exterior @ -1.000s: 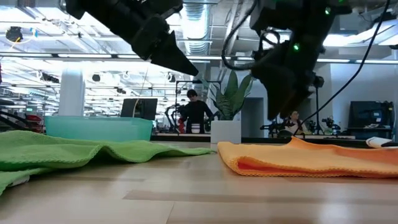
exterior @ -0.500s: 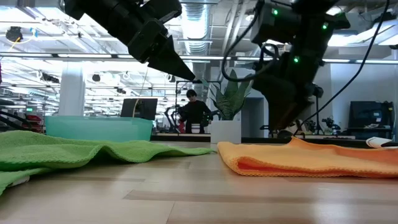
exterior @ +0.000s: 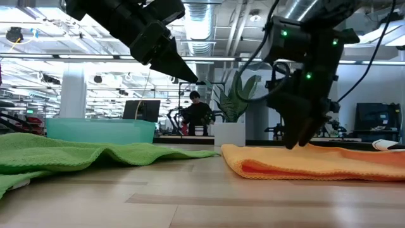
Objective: Roll microfiber towels into tight, uniform cylinder then place into a basket
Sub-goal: Fold the yellow microfiber cloth
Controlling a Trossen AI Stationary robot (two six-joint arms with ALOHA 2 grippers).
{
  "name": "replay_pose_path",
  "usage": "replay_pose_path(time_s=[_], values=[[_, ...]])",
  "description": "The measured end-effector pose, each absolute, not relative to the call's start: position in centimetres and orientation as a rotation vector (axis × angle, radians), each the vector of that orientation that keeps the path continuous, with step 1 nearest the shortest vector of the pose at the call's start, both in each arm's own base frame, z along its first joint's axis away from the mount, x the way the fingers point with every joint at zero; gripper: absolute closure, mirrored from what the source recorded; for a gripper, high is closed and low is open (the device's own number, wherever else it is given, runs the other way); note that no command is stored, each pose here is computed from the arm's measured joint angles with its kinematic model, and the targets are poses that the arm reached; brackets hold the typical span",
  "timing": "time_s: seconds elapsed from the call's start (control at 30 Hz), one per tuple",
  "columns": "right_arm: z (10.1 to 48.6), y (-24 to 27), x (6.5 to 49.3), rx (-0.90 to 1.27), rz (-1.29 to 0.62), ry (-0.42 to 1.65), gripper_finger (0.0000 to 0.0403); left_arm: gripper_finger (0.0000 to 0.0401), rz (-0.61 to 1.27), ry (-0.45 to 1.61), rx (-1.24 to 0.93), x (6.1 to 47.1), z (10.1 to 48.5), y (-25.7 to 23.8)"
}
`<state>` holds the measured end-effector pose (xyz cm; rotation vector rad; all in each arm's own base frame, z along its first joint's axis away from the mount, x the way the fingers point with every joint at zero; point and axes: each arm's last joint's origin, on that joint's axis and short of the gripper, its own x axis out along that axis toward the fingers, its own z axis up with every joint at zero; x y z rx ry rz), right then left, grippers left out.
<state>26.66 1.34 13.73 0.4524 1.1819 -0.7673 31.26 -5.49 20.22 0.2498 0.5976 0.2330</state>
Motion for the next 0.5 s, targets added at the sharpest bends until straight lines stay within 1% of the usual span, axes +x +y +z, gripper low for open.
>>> replay_pose_path(time_s=[0.5], values=[[13.5, -0.3, 26.3, 0.533, -0.871, 1.178, 0.0148, 0.0310, 0.224, 0.599, 0.238, 31.3, 20.2, -5.5]])
